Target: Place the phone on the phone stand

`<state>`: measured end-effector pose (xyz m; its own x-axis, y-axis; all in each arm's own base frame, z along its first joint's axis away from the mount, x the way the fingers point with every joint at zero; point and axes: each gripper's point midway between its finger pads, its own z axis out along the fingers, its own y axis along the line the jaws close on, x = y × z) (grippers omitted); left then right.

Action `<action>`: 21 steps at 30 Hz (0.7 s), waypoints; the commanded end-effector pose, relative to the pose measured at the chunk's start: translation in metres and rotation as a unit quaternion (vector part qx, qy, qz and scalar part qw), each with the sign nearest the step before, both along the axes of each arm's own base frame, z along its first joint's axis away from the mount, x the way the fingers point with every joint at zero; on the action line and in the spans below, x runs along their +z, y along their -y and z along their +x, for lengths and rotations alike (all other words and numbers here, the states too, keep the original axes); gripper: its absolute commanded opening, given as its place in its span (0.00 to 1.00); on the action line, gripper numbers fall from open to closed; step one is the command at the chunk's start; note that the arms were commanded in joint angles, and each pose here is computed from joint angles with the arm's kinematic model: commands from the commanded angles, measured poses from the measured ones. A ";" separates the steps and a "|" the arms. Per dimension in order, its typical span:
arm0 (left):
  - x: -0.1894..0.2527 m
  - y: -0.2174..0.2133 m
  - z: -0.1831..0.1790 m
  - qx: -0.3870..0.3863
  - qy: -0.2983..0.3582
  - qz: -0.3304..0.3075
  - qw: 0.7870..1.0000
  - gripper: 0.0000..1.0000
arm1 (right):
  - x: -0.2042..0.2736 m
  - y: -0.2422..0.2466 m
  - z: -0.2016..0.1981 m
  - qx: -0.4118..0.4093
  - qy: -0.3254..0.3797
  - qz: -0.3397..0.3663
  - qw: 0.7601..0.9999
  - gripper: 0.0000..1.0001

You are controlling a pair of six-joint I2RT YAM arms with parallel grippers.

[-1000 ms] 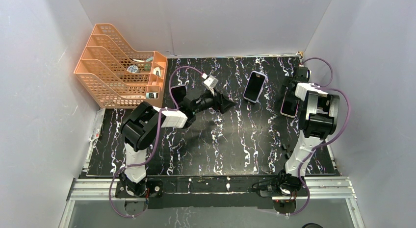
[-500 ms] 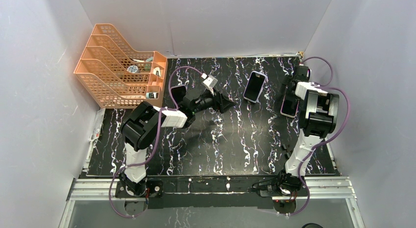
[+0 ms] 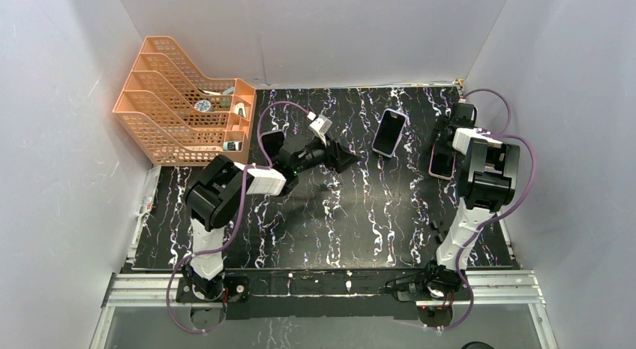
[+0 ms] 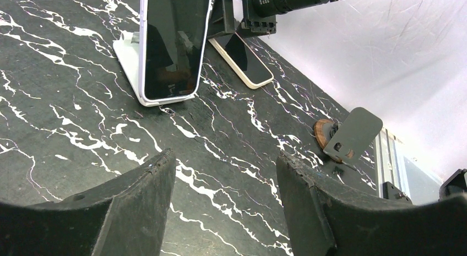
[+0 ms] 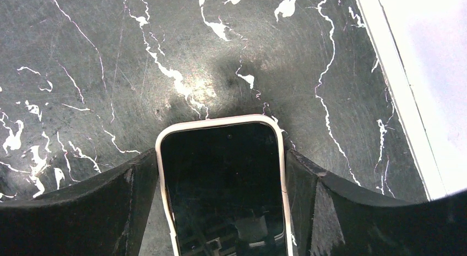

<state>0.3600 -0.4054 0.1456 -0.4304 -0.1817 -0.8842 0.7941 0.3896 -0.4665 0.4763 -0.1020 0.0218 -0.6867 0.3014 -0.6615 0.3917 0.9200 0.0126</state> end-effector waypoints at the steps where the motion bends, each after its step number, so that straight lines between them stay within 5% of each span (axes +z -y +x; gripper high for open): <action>1: 0.008 -0.002 0.000 -0.004 0.013 -0.011 1.000 0.64 | -0.037 -0.012 -0.024 0.007 -0.049 0.032 0.998 0.82; 8: 0.006 -0.002 -0.001 -0.004 0.011 -0.010 1.000 0.64 | -0.025 -0.015 -0.024 0.009 -0.028 0.037 0.999 0.74; 21: -0.003 0.010 -0.002 -0.026 -0.020 -0.032 0.999 0.63 | 0.074 -0.030 -0.018 0.020 0.085 0.031 0.996 0.70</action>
<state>0.3565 -0.4096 0.1262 -0.4888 -0.1833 -0.8529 0.7720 0.3645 -0.5207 0.4459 -0.0802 0.0499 -0.6681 0.3188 -0.6723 0.3632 0.9283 0.0793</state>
